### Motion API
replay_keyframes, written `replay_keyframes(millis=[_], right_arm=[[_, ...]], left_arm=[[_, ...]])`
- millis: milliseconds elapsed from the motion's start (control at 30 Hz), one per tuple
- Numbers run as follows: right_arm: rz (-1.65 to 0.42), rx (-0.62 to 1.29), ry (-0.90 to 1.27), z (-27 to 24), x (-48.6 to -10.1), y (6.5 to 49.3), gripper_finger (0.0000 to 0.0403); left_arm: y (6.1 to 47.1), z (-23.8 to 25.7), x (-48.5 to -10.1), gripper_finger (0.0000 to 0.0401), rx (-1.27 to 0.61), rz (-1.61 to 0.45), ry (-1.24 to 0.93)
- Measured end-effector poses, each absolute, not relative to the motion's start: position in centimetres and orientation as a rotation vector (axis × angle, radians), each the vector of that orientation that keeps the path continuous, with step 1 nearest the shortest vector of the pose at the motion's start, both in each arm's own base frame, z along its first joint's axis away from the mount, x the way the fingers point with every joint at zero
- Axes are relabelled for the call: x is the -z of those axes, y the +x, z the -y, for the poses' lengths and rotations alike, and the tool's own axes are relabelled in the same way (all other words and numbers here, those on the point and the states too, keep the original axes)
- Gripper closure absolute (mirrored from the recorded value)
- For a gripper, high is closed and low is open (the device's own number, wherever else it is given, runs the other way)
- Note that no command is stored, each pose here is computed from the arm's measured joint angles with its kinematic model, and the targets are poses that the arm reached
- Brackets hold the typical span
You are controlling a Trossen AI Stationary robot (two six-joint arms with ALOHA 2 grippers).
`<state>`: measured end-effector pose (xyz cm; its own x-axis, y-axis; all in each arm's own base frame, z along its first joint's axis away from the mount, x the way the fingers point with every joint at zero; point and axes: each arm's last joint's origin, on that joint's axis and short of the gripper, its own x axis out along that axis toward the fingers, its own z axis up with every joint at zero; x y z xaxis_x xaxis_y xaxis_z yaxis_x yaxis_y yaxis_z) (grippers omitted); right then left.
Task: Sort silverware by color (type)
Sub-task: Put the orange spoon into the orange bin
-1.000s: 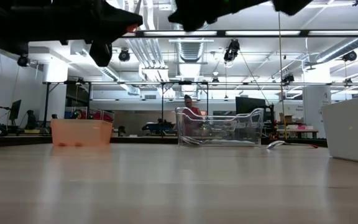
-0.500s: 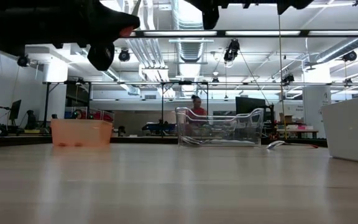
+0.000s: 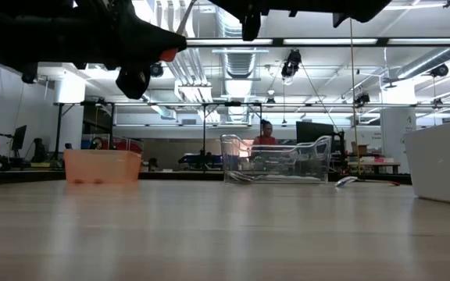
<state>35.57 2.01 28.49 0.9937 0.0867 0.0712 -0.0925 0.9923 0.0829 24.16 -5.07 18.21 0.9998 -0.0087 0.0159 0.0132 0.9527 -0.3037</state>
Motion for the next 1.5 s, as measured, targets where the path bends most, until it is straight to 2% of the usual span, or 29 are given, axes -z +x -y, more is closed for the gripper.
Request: replay_keyframes(millis=[267,467,700,967,1133,1267,1367,1500], right_arm=[[0.089,-0.090,0.060,-2.0,-28.8,35.6,0.0307],[0.096,-0.071,0.032,-1.9,-28.9,35.6,0.0381],[0.089,-0.069,0.035,-1.9,-28.8,35.6,0.0387],[0.019,-0.080,0.030,-1.9,-28.5,35.4,0.0389],[-0.076,-0.085,0.026,-1.9,-28.2,34.9,0.0389],[-0.163,-0.002,-0.008,-1.7,-28.3,34.0,0.0390],[-0.229,0.099,-0.058,-1.3,-28.1,33.5,0.0390],[-0.246,0.146,-0.123,-0.9,-28.5,32.9,0.0390]], left_arm=[[24.7,5.2,-18.0,0.0401,0.007,0.003,-0.298],[24.8,5.2,-18.0,0.0401,0.012,0.002,-0.301],[24.8,5.2,-18.1,0.0397,0.012,0.005,-0.324],[24.8,5.2,-18.1,0.0329,-0.004,0.003,-0.326],[24.8,4.8,-18.0,0.0270,-0.111,0.013,-0.321],[24.8,4.7,-18.0,0.0231,-0.173,0.012,-0.292],[24.8,4.5,-18.0,0.0215,-0.222,0.016,-0.274],[25.4,4.5,-18.7,0.0213,-0.276,0.018,-0.264]])
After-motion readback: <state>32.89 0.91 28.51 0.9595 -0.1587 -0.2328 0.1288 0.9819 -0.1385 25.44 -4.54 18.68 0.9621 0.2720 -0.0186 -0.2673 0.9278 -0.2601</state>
